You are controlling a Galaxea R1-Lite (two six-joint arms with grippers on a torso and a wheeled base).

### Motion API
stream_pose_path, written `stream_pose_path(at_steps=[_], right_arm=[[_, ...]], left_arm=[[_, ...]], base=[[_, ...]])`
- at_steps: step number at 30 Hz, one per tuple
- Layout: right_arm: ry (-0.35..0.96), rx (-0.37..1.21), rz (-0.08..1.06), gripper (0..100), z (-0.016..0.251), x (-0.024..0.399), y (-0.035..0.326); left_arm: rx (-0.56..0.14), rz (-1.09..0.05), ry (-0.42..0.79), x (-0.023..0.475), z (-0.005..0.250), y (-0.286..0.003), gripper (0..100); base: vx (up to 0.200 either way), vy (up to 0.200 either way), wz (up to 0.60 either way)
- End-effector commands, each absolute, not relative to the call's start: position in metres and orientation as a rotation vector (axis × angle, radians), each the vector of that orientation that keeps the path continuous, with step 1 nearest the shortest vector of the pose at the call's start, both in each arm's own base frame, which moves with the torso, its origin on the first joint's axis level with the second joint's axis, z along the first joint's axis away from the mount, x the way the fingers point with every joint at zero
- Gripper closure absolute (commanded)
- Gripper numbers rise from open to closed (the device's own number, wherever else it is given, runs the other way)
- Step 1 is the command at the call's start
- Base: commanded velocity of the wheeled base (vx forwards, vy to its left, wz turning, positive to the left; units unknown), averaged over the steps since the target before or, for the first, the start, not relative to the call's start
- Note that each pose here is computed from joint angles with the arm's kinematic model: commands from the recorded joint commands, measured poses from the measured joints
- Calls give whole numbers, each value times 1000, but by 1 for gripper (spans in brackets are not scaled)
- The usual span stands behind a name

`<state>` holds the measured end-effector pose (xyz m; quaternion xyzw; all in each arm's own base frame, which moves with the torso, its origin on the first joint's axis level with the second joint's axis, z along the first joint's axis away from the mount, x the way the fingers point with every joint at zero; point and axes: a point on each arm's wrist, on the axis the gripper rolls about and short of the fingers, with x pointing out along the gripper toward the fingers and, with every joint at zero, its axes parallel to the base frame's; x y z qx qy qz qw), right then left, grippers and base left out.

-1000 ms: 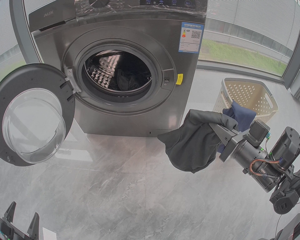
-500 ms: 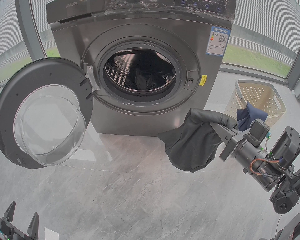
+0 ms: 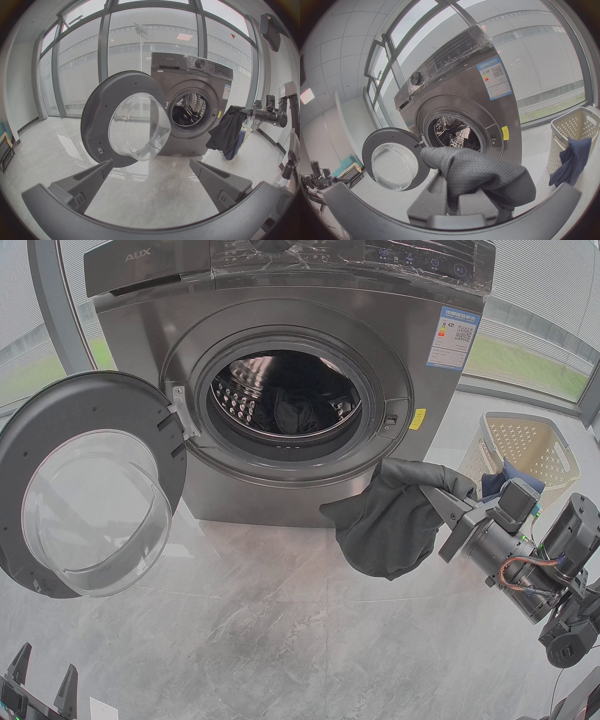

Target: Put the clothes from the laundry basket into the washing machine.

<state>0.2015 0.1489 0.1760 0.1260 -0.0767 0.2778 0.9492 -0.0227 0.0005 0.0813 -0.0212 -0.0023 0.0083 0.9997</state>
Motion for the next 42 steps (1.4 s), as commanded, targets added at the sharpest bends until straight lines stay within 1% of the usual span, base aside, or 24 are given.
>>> stream_pose_path(at_steps=[1, 13, 37, 40, 42], right_arm=[[-153, 255, 568, 100, 175, 202, 150], [-151, 254, 566, 100, 175, 202, 150], [-146, 254, 569, 100, 174, 202, 150], [-145, 254, 569, 100, 173, 202, 151], [-144, 254, 570, 100, 173, 202, 151]], left_arm=[[-43, 17, -2, -23, 76, 1, 0], [-43, 17, -3, -23, 76, 1, 0], [-41, 17, -3, -23, 76, 1, 0], [-43, 17, -3, -23, 76, 1, 0], [-43, 17, -3, -23, 76, 1, 0]], base=[[0, 0, 0], [0, 200, 0], [0, 0, 0], [0, -200, 0], [0, 0, 0]])
